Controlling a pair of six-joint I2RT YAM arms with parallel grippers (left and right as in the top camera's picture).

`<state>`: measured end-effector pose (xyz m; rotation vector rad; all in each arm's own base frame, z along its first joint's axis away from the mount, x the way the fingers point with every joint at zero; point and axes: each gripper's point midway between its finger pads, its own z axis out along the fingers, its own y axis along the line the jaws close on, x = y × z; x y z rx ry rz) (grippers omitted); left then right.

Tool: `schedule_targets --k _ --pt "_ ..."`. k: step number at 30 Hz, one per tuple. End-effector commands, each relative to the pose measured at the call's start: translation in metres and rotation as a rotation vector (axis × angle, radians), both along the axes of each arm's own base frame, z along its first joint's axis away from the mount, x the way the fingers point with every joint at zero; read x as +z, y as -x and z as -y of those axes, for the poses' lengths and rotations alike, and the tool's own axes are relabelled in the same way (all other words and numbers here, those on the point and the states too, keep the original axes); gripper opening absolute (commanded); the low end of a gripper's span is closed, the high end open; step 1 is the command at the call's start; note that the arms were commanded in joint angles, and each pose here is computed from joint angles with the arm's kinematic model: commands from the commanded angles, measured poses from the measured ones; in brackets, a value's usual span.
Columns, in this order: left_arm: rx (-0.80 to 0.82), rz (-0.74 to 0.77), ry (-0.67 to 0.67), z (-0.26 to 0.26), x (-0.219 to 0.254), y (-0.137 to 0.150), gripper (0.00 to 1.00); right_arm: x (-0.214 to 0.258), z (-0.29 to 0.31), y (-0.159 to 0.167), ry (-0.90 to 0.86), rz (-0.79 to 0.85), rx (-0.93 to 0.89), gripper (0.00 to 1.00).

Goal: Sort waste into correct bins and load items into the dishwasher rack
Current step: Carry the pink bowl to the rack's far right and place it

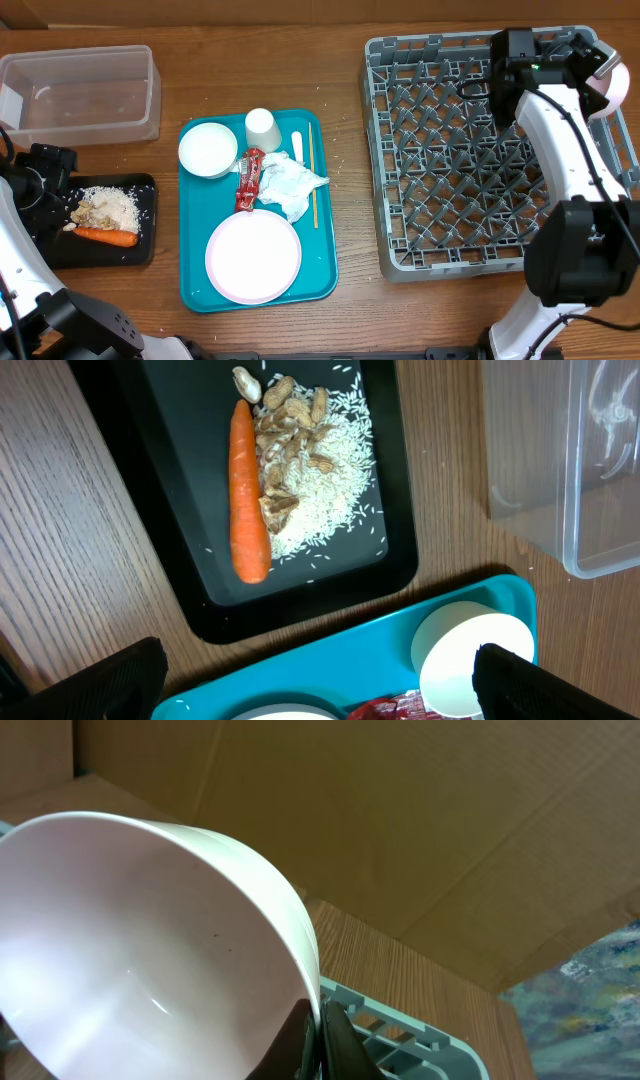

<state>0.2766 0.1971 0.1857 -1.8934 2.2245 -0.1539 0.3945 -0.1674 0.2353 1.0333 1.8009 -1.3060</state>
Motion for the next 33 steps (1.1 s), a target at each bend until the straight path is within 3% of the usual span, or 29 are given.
schedule_targets --k 1,33 --pt "0.012 -0.012 -0.001 -0.001 -0.003 0.002 1.00 -0.017 0.001 -0.004 0.036 -0.051 -0.011 0.04" --pt "0.012 -0.011 -0.002 -0.001 -0.002 0.001 1.00 -0.063 -0.023 -0.006 -0.036 -0.257 0.059 0.04"
